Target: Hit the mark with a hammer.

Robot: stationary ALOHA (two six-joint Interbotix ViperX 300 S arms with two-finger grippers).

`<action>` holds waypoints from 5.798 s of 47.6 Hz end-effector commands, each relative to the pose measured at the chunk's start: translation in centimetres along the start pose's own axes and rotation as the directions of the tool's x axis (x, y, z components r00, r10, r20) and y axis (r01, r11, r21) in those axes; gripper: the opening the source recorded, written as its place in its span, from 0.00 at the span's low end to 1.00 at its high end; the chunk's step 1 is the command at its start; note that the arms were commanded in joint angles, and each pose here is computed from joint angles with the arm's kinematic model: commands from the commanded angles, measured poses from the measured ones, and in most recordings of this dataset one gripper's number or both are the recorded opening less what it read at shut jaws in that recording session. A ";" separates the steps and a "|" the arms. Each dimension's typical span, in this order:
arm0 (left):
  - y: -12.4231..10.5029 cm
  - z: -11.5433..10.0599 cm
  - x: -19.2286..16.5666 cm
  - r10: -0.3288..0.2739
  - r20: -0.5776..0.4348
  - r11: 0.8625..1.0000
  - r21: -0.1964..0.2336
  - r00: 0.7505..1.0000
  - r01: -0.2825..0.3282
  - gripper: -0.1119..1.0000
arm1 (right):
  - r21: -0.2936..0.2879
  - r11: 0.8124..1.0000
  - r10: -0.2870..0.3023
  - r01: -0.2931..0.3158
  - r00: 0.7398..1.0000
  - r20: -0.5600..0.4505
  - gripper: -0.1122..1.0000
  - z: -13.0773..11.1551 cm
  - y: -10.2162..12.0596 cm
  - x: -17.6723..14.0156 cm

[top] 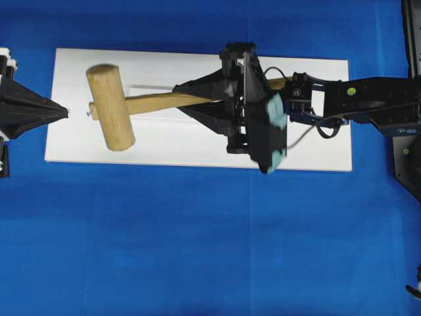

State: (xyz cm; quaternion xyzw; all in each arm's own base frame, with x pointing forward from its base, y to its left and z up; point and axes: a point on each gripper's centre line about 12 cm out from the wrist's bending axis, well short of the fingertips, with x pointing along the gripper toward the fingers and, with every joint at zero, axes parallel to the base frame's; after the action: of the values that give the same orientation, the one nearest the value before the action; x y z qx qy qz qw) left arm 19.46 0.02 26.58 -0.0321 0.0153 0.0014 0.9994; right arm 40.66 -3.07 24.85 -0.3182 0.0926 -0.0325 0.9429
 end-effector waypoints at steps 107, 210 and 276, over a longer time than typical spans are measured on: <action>1.4 0.1 9.6 0.054 -0.047 0.988 -0.140 0.997 -0.061 0.90 | -0.243 0.959 -0.125 0.148 0.986 0.107 0.19 2.1 -1.8 -0.9; 0.8 -0.8 9.7 0.036 -0.111 0.985 0.174 0.993 -0.016 0.49 | 0.404 0.912 0.156 -0.074 0.972 -0.174 0.84 0.6 -0.7 -0.1; 0.7 -1.0 9.1 0.033 -0.113 0.984 0.177 0.993 -0.012 0.87 | 0.423 0.902 0.183 -0.089 0.965 -0.187 0.12 0.3 -0.3 -0.6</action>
State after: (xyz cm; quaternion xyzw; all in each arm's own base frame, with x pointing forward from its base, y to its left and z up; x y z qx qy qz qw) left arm 28.61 0.61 24.45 0.0576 0.0886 0.0064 0.9944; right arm 40.26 -3.15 23.85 -0.1014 0.2311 -0.0176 0.9675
